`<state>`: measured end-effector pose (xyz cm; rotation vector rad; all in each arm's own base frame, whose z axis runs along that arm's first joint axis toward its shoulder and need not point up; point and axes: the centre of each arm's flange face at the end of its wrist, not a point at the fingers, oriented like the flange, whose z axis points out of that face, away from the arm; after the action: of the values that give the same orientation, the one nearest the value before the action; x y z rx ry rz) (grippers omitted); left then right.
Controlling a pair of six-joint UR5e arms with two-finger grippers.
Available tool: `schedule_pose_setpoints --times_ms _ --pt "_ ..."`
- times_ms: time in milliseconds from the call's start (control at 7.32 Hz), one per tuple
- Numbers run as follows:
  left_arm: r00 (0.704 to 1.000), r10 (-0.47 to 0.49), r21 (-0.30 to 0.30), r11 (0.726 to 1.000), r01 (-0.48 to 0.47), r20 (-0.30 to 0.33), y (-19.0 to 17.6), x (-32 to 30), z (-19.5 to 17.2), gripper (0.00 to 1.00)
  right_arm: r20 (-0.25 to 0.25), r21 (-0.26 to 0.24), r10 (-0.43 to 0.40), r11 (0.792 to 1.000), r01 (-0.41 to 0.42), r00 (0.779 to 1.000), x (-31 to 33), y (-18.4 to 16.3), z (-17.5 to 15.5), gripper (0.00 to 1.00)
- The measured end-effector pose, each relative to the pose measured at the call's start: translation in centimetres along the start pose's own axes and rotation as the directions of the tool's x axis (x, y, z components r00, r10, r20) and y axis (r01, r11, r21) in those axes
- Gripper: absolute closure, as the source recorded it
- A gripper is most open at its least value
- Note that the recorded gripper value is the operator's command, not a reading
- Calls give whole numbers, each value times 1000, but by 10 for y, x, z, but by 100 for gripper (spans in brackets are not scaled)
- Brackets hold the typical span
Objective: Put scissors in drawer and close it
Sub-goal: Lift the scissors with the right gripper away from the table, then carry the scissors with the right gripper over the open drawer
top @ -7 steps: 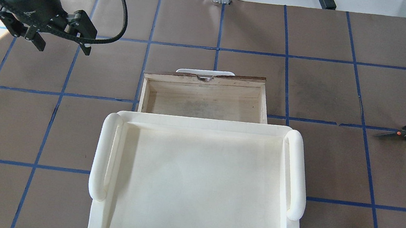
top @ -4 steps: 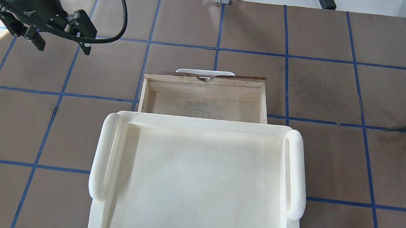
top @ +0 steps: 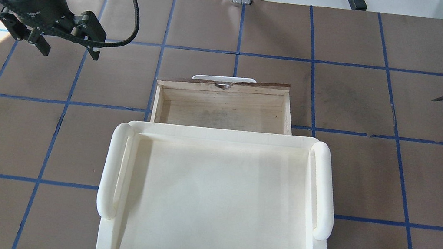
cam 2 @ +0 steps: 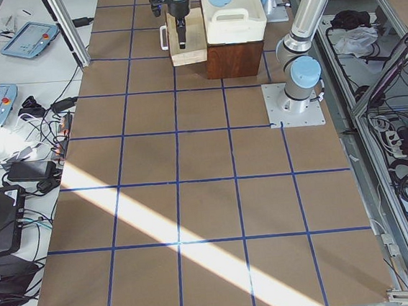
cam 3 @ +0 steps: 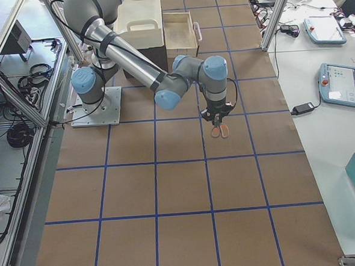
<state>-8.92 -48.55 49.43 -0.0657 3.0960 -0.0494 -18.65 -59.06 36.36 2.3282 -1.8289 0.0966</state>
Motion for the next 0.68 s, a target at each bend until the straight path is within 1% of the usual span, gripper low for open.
schedule_pose_setpoints --times_ms 137,410,546,683 --pt "1000 0 -1 1000 0 0 0 0 0 0 -11 18 1 1000 -1 1000 13 -37 -30 100" --pt "1000 1 -2 1000 -1 1 0 0 1 0 6 61 97 993 -97 995 27 -127 -79 100" --pt "1000 1 -1 1000 -1 1 0 0 0 0 16 72 143 987 -143 990 32 -178 -97 100" --pt "1000 0 -1 1000 0 2 0 -1 0 0 24 71 179 981 -180 984 38 -234 -109 100"
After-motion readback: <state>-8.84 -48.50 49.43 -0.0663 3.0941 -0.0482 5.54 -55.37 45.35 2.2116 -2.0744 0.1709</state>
